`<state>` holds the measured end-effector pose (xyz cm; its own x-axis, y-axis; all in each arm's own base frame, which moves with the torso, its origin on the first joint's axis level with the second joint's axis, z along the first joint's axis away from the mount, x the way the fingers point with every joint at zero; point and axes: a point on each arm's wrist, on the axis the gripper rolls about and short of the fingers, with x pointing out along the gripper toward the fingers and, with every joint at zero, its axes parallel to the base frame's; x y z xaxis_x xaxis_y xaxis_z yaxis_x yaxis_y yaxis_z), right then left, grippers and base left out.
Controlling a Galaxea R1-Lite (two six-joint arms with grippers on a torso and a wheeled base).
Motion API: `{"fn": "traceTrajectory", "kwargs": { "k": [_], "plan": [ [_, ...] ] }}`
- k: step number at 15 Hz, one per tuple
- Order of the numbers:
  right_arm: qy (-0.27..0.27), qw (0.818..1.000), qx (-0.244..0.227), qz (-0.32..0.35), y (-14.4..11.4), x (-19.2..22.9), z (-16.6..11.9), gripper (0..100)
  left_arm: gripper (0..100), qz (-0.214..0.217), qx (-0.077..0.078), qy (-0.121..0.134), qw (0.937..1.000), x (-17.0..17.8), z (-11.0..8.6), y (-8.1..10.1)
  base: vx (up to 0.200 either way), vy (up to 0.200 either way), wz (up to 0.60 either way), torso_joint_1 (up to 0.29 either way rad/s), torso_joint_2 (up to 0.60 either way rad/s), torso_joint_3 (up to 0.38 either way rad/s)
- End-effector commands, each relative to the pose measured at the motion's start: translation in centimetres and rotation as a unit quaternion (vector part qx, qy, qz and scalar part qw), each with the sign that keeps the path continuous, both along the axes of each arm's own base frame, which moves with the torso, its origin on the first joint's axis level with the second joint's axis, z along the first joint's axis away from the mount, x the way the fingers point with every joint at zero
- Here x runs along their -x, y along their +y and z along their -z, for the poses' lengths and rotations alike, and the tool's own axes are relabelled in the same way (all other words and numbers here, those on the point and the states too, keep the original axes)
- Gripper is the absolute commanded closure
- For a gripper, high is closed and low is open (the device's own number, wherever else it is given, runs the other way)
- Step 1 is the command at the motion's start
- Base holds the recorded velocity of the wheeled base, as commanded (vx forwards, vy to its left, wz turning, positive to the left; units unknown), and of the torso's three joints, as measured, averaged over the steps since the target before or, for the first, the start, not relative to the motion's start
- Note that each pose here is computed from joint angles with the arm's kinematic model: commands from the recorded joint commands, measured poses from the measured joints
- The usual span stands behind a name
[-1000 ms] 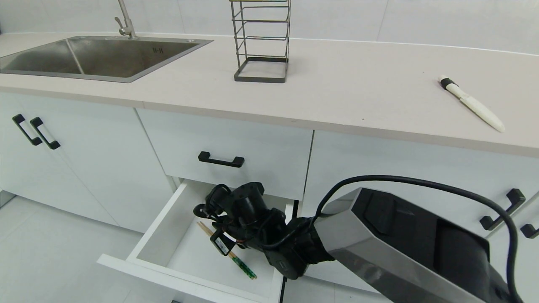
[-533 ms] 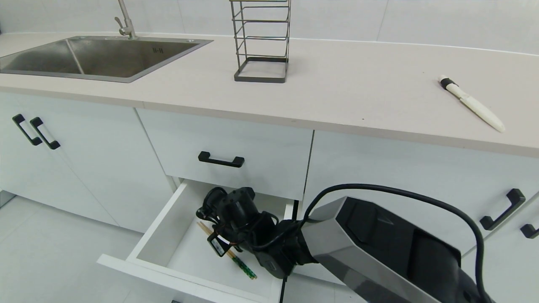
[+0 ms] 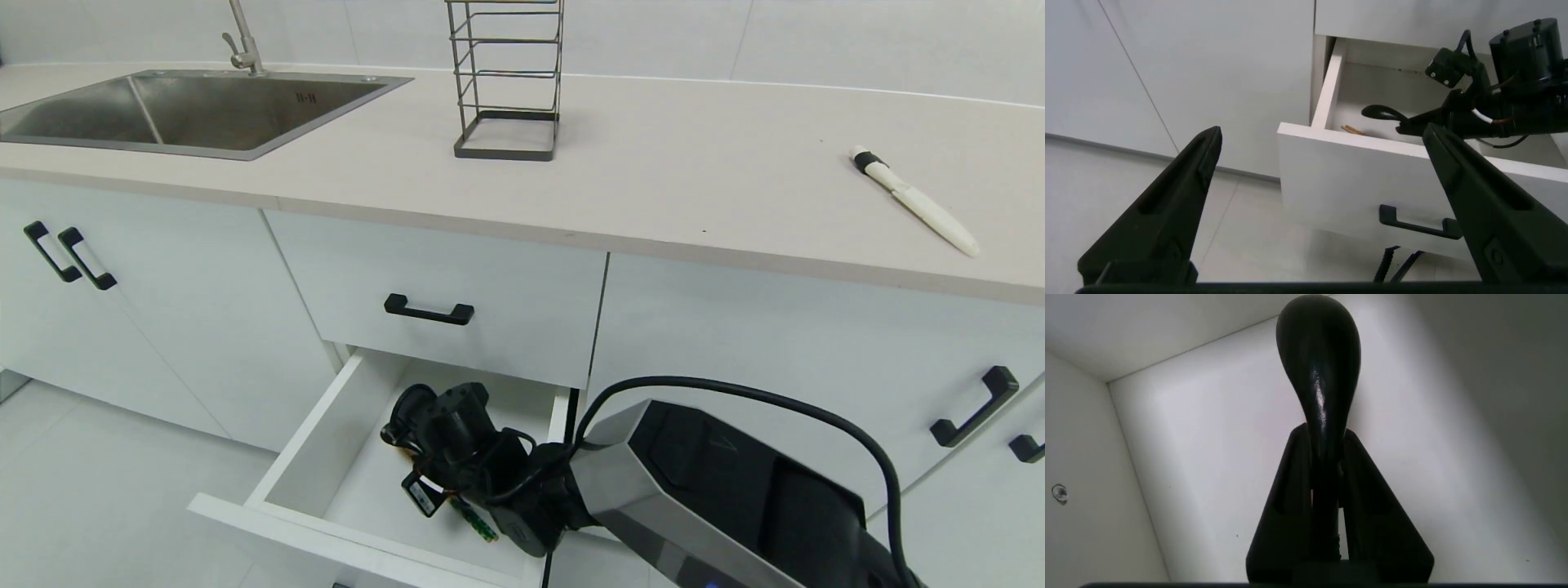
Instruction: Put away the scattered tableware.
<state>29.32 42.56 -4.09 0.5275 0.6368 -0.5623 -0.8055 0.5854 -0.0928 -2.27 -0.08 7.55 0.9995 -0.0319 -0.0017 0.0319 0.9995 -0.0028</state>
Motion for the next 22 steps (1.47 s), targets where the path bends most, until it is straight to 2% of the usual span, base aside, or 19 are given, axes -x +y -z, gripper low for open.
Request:
{"fn": "traceTrajectory", "kwargs": {
  "k": [1,6,7,13,18,22],
  "plan": [
    [0.002,1.0,0.003,-0.004,0.2,0.2,0.7,100,0,-0.001,0.0,0.001,1.0,0.0,0.0,0.0,0.0,0.0,0.0,0.0,0.0,0.0],
    [0.004,1.0,0.007,-0.008,0.6,0.4,1.5,100,0,0.0,0.0,0.001,1.0,0.0,0.0,0.0,0.0,0.0,0.0,0.0,0.0,0.0],
    [0.004,1.0,0.008,-0.009,0.6,0.4,1.5,0,0,-0.001,0.0,0.0,1.0,0.0,0.0,0.0,0.0,0.0,0.0,0.0,0.0,0.0],
    [0.0,1.0,-0.004,-0.011,0.7,0.4,0.6,0,0,0.0,0.0,0.001,1.0,0.0,0.0,0.0,0.0,0.0,0.0,0.0,0.0,0.0],
    [-0.031,0.997,-0.063,-0.043,0.7,3.4,-9.1,0,0,0.0,0.0,0.001,1.0,0.0,0.0,0.0,0.0,0.0,0.0,0.0,0.0,0.0],
    [-0.046,0.994,-0.08,-0.061,-2.0,6.7,-13.2,0,0,0.0,0.0,0.001,1.0,0.0,0.0,0.0,0.0,0.0,0.0,0.0,0.0,0.0]
  ]
}}
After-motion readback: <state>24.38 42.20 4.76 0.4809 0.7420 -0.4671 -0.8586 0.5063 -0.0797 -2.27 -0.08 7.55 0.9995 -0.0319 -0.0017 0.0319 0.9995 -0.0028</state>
